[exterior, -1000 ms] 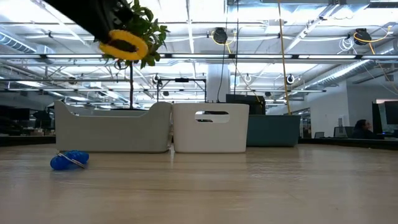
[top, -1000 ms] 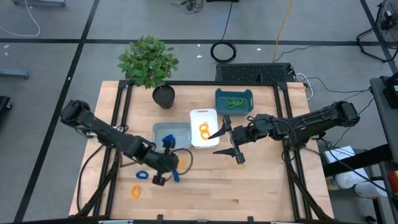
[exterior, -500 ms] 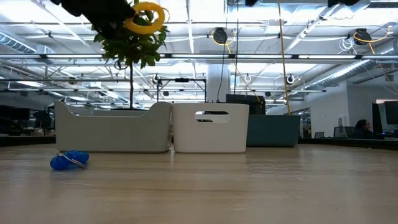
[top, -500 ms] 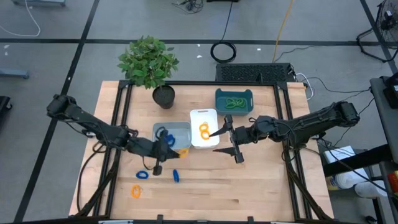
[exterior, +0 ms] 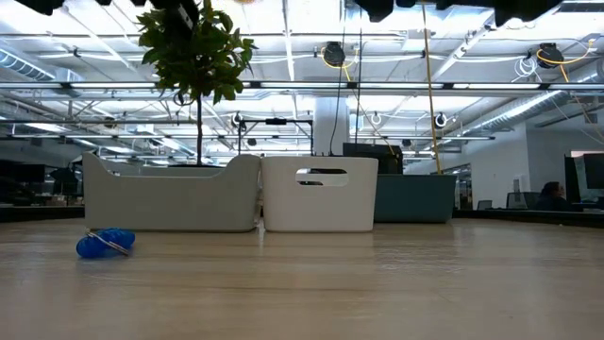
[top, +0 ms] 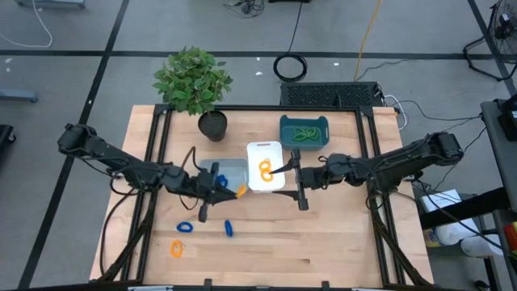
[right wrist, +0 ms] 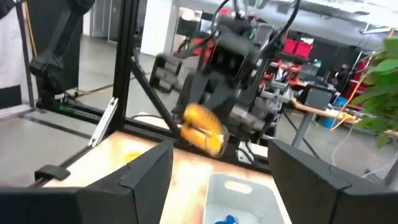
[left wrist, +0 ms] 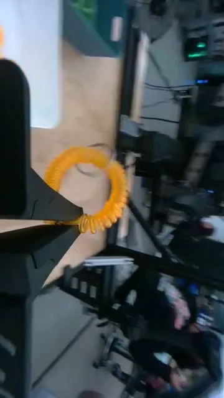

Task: Sort spring keychains
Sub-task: Put the yellow spring keychain into the white bin

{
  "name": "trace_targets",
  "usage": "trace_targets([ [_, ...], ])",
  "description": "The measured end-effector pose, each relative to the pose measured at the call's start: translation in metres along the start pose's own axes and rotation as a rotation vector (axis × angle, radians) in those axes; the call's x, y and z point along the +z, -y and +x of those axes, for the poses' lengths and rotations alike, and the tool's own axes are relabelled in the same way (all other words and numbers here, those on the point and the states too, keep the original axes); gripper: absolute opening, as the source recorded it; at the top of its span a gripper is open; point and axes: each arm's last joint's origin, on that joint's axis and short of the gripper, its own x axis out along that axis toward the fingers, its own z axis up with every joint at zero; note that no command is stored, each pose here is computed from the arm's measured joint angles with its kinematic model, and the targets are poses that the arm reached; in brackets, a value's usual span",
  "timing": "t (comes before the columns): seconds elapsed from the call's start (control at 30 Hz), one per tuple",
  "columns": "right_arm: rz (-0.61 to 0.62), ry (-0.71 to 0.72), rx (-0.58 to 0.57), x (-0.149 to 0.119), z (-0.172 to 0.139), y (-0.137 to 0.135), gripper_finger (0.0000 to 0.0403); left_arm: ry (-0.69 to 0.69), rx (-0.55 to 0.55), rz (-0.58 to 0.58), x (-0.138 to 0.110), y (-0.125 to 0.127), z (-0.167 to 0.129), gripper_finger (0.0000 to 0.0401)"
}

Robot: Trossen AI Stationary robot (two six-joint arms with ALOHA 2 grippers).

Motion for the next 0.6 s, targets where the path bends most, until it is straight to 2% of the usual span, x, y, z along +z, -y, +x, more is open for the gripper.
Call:
trace_targets([
  [0.13,-0.007,0.015,-0.003,-0.006,0.006,-0.001,0.0251,0.049,-0.021,0.018,0.005,0.000,0.000,0.0004],
  [0.6,-0.032,0.053,-0.013,-0.004,0.007,-0.001,0.0251,0.089,0.033,-0.008,0.010,-0.014,0.003,0.0004],
])
